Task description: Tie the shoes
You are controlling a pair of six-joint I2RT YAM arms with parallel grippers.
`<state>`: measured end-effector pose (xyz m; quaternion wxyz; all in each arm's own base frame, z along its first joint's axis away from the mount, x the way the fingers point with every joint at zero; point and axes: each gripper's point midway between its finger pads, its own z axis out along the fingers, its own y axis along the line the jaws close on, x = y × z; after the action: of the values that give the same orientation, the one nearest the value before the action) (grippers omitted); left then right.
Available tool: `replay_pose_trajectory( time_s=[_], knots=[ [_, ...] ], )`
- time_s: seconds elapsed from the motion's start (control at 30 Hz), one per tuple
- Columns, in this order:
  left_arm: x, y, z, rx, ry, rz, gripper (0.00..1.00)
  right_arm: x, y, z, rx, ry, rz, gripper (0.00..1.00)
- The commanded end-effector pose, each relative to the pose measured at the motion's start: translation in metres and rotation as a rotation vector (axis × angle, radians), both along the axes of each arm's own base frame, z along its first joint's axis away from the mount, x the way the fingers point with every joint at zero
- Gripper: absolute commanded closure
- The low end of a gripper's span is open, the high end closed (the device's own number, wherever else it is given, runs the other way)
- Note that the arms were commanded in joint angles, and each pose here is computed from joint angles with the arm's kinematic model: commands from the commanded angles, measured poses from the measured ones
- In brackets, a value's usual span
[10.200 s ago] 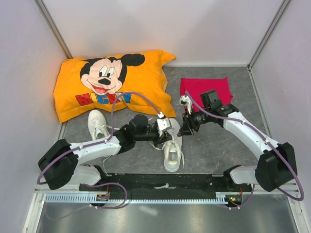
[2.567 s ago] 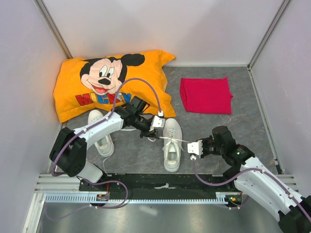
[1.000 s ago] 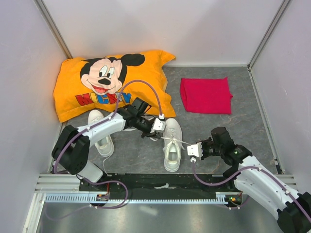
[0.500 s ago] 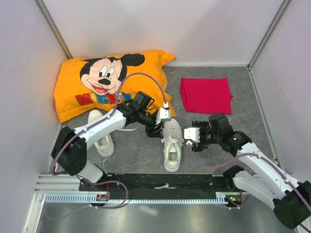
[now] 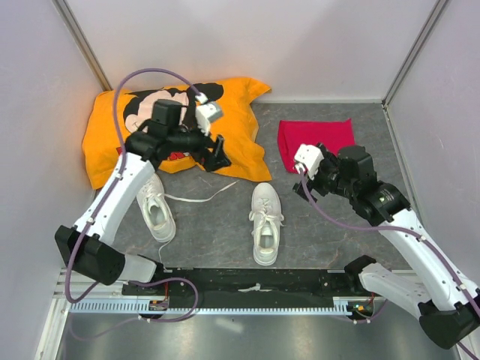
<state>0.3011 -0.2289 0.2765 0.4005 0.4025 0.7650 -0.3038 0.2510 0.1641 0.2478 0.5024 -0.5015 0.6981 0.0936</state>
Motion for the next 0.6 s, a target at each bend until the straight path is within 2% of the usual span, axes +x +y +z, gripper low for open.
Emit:
replay_pose_trajectory(
  time_s=[0.0, 0.13, 0.27, 0.37, 0.4, 0.57],
  knots=[
    [-0.009, 0.052, -0.008, -0.019, 0.233, 0.232, 0.01, 0.013, -0.031, -0.005, 0.066, 0.154, -0.294, 0.02],
    [-0.014, 0.089, -0.023, -0.003, 0.266, 0.405, 0.01, 0.009, -0.046, -0.028, 0.137, 0.288, -0.404, 0.02],
    [-0.026, 0.103, -0.041, 0.029, 0.267, 0.485, 0.01, -0.003, -0.050, -0.053, 0.235, 0.441, -0.503, 0.02],
    [-0.036, 0.112, -0.058, 0.045, 0.254, 0.522, 0.01, -0.001, -0.059, -0.055, 0.240, 0.432, -0.575, 0.02],
    [-0.042, 0.114, -0.070, 0.049, 0.290, 0.549, 0.01, 0.001, -0.062, -0.053, 0.239, 0.424, -0.593, 0.02],
    [-0.050, 0.125, -0.082, 0.058, 0.285, 0.605, 0.01, 0.004, -0.060, -0.042, 0.284, 0.403, -0.607, 0.02]
  ],
)
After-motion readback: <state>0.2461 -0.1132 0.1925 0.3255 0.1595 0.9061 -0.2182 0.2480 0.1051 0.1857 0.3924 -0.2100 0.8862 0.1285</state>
